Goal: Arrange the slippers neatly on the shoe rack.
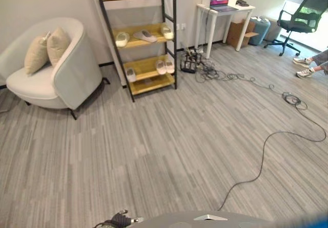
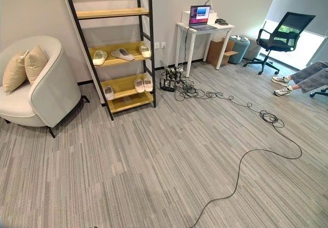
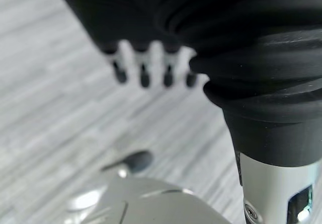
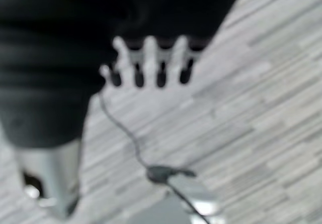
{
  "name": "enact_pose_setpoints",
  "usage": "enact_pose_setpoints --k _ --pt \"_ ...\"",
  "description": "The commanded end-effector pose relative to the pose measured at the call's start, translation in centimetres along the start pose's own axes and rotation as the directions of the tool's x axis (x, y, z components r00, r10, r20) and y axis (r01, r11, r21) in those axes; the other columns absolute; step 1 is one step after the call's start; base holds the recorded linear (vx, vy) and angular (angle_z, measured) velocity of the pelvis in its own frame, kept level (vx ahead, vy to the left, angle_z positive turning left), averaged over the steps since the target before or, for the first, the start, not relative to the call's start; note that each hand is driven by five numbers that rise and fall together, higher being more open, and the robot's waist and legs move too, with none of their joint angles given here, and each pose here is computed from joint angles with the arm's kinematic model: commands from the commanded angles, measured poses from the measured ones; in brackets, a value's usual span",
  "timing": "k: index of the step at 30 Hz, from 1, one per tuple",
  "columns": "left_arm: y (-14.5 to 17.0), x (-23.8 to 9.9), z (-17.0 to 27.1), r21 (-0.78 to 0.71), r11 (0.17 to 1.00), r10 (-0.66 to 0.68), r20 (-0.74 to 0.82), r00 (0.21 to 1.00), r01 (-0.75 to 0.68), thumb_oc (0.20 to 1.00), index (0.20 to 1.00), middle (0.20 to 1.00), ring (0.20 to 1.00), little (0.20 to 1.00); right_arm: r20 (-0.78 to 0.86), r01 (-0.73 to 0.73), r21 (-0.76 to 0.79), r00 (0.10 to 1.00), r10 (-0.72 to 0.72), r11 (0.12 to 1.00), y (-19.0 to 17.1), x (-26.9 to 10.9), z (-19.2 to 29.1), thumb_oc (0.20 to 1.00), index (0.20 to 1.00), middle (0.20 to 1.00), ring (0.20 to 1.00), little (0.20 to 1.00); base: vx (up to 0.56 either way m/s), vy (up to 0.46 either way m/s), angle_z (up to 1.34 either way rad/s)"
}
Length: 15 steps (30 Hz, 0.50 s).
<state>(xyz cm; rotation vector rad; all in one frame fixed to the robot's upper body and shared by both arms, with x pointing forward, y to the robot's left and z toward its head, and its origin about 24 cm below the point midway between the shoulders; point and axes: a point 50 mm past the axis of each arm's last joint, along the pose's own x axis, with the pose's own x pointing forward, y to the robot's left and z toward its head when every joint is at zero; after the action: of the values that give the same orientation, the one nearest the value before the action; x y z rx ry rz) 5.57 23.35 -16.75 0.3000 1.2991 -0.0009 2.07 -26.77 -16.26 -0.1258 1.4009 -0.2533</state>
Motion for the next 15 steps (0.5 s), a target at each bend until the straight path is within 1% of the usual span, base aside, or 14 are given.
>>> enact_pose_setpoints --k 1,2,4,5,8,9,11,15 --pt "-1.1 0.4 2.3 0.023 0.999 -0.043 0.054 0.998 0.042 1.0 1.0 1.0 1.0 1.0 0.039 0.01 -0.011 0.999 -0.009 1.0 -0.5 0.1 1.8 1.0 1.0 1.0 1.0 1.0 0.0 0.0 0.0" --pt "-1.1 0.4 2.3 0.023 0.999 -0.043 0.054 0.998 0.042 1.0 1.0 1.0 1.0 1.0 0.039 0.01 -0.011 0.999 -0.009 1.0 -0.5 0.1 1.8 1.0 1.0 1.0 1.0 1.0 0.0 0.0 0.0" --pt "-0.9 0.4 3.0 -0.047 0.998 -0.034 0.091 0.995 0.038 1.0 1.0 1.0 1.0 1.0 0.04 0.001 -0.001 0.999 -0.001 1.0 -0.3 0.1 1.7 1.0 1.0 1.0 1.0 1.0 0.0 0.0 0.0" --pt "-0.9 0.4 3.0 -0.052 0.998 -0.036 0.09 0.995 0.041 1.0 1.0 1.0 1.0 1.0 0.032 -0.001 -0.001 0.999 0.001 1.0 -0.3 0.1 1.5 1.0 1.0 1.0 1.0 1.0 0.0 0.0 0.0" --pt "-1.0 0.3 2.7 -0.035 0.998 -0.043 0.077 0.996 0.046 1.0 1.0 1.0 1.0 1.0 0.018 0.0 -0.009 1.0 0.0 1.0 -0.4 0.1 1.1 1.0 1.0 1.0 1.0 1.0 0.01 -0.011 0.0" --pt "-0.9 0.3 2.3 -0.01 0.999 -0.043 0.062 0.997 0.044 1.0 1.0 1.0 1.0 1.0 0.045 -0.02 0.008 0.999 0.02 1.0 0.3 0.2 1.8 1.0 1.0 1.0 1.0 1.0 0.03 -0.036 0.01" --pt "-1.4 0.2 1.6 -0.012 0.999 -0.052 0.043 0.998 0.053 1.0 1.0 1.0 1.0 1.0 0.053 -0.045 -0.004 0.998 0.045 0.999 1.2 0.2 2.0 1.0 1.0 1.0 1.0 1.0 0.05 -0.041 0.03" --pt "-1.6 0.3 1.5 -0.008 0.998 -0.069 0.029 0.997 0.069 1.0 1.0 1.0 1.0 1.0 0.048 -0.036 -0.004 0.998 0.036 0.999 1.0 0.2 2.1 1.0 1.0 1.0 1.0 1.0 0.05 -0.066 0.03"
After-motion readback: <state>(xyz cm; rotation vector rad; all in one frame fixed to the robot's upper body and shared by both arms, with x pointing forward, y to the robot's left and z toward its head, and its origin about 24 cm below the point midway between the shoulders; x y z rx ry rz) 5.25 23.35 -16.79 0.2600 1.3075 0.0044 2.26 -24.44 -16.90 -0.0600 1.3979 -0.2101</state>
